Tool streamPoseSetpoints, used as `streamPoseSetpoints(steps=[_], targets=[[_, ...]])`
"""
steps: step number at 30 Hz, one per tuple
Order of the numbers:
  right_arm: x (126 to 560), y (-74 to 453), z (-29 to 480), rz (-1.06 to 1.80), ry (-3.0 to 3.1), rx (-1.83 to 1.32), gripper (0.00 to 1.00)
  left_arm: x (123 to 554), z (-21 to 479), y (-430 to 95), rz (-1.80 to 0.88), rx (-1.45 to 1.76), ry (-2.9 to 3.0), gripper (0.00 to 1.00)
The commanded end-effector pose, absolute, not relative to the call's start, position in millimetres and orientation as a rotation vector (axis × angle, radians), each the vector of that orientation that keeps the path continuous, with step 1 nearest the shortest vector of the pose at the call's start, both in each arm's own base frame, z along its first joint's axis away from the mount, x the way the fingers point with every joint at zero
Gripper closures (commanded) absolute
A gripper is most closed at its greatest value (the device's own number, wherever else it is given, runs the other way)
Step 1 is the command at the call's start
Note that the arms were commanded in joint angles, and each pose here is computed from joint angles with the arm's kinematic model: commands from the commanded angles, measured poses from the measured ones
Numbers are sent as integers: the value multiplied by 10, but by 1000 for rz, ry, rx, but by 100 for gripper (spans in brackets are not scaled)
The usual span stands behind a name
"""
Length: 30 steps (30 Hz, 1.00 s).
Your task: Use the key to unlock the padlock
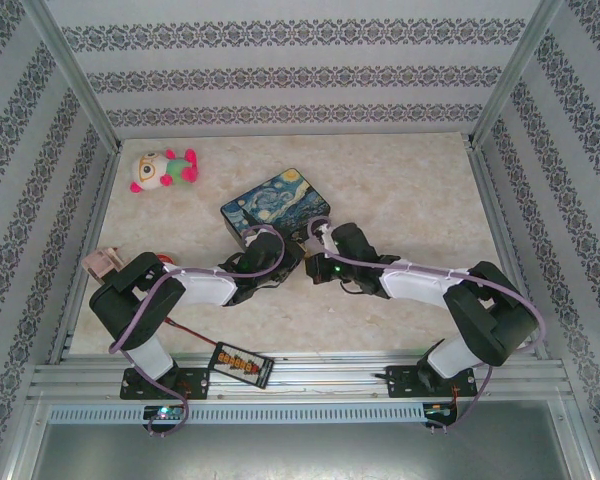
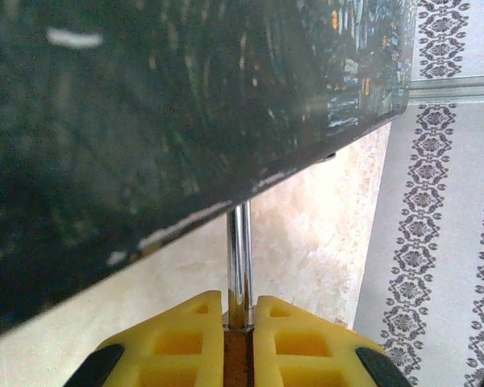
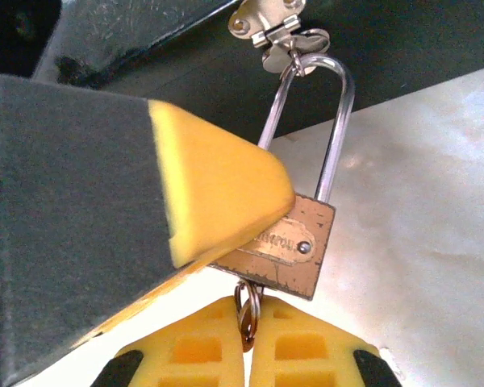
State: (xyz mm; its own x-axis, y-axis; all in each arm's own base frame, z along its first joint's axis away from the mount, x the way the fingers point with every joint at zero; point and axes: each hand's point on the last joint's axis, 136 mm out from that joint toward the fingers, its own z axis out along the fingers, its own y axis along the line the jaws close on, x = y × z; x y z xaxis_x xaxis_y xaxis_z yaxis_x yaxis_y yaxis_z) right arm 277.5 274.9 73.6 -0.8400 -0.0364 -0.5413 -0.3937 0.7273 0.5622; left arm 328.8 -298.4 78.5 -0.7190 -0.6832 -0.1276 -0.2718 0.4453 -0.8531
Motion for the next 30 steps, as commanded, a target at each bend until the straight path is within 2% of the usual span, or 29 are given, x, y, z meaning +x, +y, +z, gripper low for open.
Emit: streamPoseSetpoints(steps=[1, 11, 19, 24, 27, 30], targets=[[3007, 2721, 1031, 1119, 2313, -183, 100, 3115, 638, -3058, -1224, -783, 2336, 100], [3065, 2773, 1151, 1388, 2269, -91, 100, 3113, 670, -3066, -1241, -773, 2325, 99], [3091, 2757, 1110, 1418, 2271, -70, 100, 3134, 703, -3030, -1238, -771, 2303, 67], [3096, 2738, 1088, 1418, 2272, -66, 100, 3168, 769, -2982, -1196, -740, 2290, 53], [3090, 2740, 1092, 1421, 2270, -75, 100, 3200, 797, -2917, -1147, -731, 2276, 47], [3085, 2741, 1078, 1423, 2274, -79, 100, 3253, 827, -2868, -1113, -727, 2254, 36]])
